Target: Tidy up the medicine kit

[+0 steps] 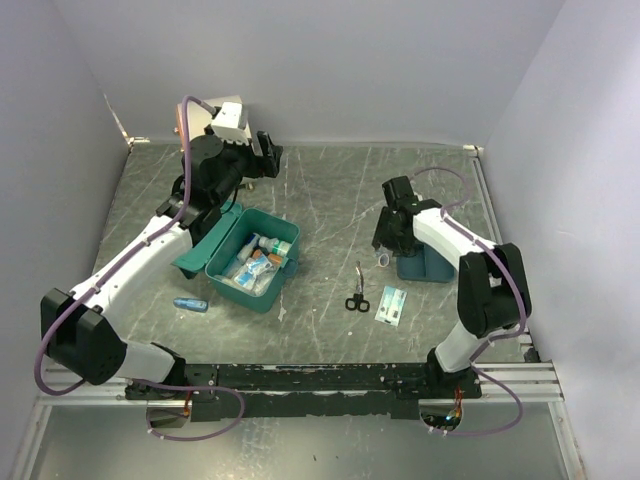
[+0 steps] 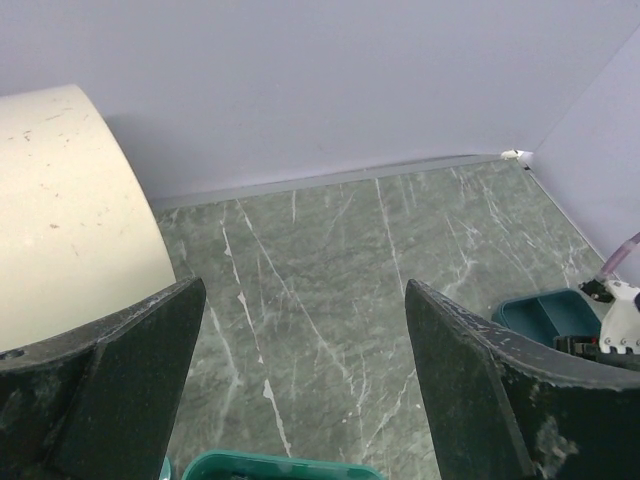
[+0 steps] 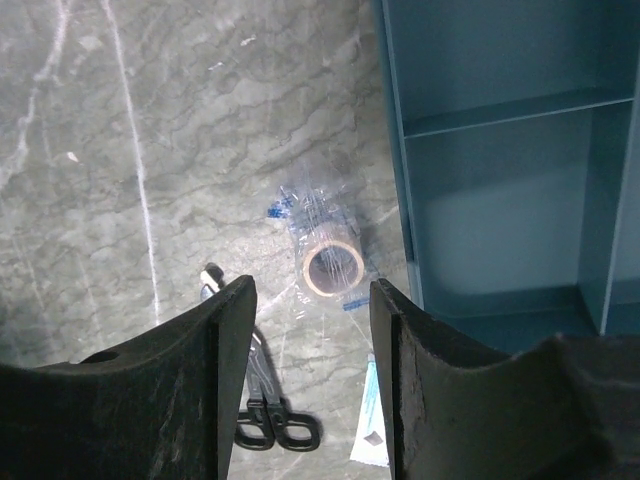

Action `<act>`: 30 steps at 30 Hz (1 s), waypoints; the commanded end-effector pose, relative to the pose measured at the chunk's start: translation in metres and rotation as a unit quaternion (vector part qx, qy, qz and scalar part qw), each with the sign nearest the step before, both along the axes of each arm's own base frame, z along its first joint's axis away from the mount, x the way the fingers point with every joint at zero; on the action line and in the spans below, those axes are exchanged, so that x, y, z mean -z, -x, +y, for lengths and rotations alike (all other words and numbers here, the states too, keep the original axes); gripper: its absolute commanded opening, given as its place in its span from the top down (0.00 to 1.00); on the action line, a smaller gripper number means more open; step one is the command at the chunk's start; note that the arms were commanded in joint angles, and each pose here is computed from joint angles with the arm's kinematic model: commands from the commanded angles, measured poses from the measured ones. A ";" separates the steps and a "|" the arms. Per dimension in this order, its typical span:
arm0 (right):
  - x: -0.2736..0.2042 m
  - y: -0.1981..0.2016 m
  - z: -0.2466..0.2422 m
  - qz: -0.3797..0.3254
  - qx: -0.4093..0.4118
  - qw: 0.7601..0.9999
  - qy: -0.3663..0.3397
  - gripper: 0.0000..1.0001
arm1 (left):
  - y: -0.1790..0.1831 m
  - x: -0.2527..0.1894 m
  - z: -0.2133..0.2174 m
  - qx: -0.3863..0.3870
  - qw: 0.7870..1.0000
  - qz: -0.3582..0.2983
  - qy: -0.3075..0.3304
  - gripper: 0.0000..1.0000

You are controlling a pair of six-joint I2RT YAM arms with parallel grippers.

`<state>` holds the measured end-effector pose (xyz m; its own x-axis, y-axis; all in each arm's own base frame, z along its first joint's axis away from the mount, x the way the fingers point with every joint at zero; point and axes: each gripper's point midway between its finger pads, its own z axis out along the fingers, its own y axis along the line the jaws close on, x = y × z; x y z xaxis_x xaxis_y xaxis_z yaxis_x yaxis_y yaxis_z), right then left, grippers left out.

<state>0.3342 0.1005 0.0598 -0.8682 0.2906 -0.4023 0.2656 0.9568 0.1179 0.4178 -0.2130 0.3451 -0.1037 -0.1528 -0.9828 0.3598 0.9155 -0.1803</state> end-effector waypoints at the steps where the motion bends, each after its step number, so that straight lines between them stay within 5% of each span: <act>1: 0.017 0.004 0.003 0.022 -0.005 1.000 -0.003 0.51 | -0.003 -0.010 -0.001 0.006 1.000 -0.018 0.003 0.08; 14: 0.046 -0.002 -0.002 0.045 -0.010 0.999 0.024 0.52 | 0.000 -0.005 0.001 0.002 1.000 -0.009 0.006 0.09; 22: 0.047 -0.010 -0.001 0.033 -0.017 0.999 0.027 0.69 | 0.001 -0.007 0.001 0.004 1.000 -0.012 0.008 0.09; 30: 0.008 -0.030 0.009 -0.031 -0.028 0.999 0.000 0.73 | 0.001 -0.010 0.003 0.000 1.000 -0.009 0.001 0.09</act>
